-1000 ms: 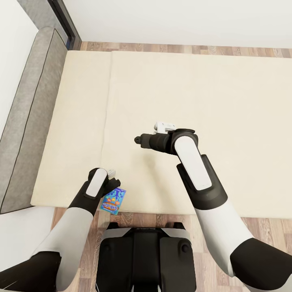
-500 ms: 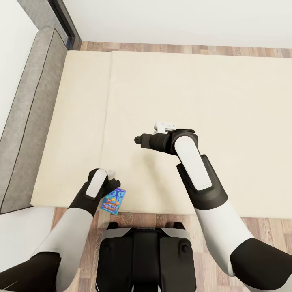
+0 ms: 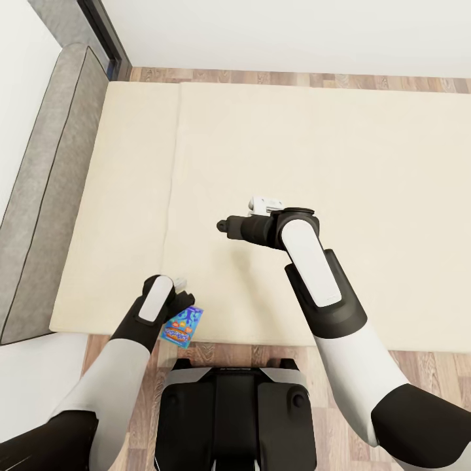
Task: Put all the toys in the child's room - the three board games (two on the bed and one on the table), the two jigsaw puzzles on the table, and the tennis ball on the table - inside the toy box on the table in the child's room.
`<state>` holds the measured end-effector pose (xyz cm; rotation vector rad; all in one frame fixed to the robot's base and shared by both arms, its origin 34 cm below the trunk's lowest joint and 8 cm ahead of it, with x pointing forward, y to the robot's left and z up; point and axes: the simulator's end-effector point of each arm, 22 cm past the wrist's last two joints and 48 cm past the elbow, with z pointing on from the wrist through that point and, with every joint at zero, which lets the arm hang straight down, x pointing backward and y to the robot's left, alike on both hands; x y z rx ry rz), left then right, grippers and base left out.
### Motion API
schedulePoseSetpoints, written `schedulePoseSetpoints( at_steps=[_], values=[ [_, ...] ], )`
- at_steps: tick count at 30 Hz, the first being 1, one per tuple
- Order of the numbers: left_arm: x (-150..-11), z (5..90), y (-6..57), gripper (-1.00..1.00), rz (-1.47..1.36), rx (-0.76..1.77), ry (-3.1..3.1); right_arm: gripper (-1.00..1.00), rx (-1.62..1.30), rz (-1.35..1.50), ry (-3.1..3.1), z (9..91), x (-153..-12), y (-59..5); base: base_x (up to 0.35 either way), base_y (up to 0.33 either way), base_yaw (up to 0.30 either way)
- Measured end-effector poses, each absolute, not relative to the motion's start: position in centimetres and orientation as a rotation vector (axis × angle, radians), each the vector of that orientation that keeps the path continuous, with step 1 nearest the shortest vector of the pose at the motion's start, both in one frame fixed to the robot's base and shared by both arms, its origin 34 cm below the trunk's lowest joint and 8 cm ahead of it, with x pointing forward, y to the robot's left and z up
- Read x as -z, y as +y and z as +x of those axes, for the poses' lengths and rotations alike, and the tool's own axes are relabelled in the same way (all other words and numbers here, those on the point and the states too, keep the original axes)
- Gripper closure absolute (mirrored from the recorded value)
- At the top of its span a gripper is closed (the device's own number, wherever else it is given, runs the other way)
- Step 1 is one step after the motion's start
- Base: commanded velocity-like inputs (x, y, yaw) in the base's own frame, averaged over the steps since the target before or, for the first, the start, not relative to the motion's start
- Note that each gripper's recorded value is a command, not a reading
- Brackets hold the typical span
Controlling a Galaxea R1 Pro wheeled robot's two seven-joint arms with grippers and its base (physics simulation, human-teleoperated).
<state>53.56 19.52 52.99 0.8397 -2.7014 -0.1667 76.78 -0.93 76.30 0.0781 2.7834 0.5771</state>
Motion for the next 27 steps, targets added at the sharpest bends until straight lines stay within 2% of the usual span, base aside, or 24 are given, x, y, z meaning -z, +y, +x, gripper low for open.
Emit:
schedulePoseSetpoints(
  at_steps=[27],
  values=[
    [-52.88, 52.84, 19.41, -1.00, 0.810, 0.149, -2.713, -1.00, -0.577, 0.078, 2.781, 76.78, -76.39, -0.93, 0.000, 0.000, 0.000]
  ],
)
